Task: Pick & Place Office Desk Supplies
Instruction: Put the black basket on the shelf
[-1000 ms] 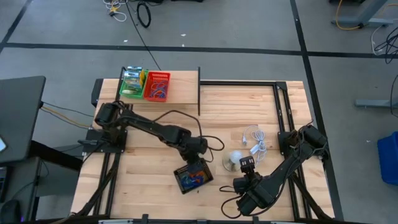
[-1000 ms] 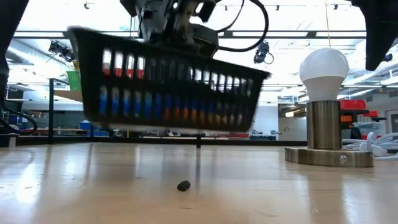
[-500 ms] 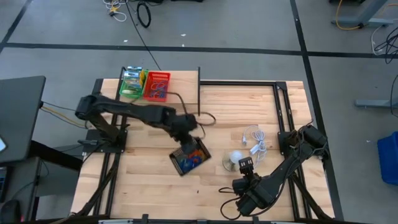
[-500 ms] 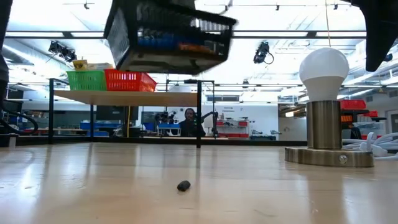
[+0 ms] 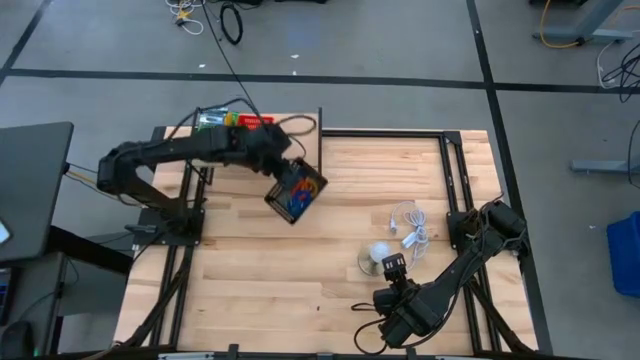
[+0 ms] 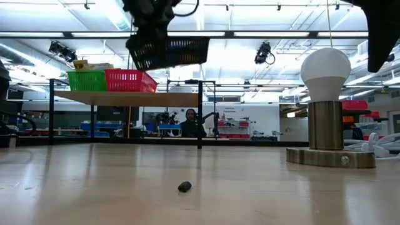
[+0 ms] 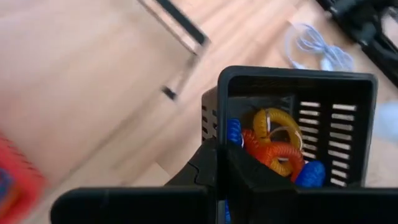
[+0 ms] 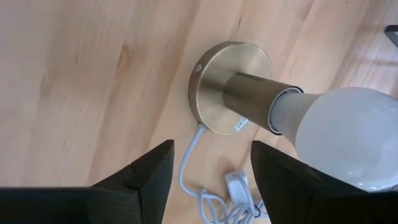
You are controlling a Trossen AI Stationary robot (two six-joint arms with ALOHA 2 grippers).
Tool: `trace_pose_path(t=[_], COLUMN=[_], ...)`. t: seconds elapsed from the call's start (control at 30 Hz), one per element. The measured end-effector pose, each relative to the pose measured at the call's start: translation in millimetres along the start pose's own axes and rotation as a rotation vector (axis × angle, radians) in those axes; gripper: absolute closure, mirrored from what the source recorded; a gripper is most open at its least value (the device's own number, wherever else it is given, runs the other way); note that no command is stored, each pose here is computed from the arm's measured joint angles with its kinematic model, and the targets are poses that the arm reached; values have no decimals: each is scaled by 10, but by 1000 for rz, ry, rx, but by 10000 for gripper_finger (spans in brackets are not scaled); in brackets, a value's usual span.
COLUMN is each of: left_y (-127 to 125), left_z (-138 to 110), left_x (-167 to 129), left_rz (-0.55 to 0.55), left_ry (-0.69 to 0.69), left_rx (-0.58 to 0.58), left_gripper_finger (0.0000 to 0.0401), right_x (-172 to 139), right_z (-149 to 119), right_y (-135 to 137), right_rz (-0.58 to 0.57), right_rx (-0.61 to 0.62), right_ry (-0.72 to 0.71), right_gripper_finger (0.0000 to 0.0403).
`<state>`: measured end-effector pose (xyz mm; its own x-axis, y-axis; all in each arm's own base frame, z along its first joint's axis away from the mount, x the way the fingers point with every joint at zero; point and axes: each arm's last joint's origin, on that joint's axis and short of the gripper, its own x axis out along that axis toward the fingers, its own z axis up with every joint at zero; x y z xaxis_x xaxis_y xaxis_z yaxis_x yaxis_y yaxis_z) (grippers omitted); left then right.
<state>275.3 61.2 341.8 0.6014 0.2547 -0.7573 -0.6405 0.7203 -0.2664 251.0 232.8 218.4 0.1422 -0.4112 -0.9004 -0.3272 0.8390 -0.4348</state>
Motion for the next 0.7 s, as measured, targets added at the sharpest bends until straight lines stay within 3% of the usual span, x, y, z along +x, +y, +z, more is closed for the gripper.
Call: trace_pose_path(t=[0.37, 0.53, 0.7], left_y=[569, 745, 924], left_z=[354, 541, 617], left_x=[1, -37, -2], left_rz=[88, 64, 90], left_ry=[-82, -195, -212], left_rx=[-106, -171, -217], left_gripper_finger=[390, 390, 390], right_x=[-1, -1, -1], right_z=[19, 19, 20], right_y=[14, 14, 14], right_rz=[19, 19, 20], right_rx=[10, 9, 9], right_ry=[-15, -16, -17], right_gripper_finger=[181, 181, 181])
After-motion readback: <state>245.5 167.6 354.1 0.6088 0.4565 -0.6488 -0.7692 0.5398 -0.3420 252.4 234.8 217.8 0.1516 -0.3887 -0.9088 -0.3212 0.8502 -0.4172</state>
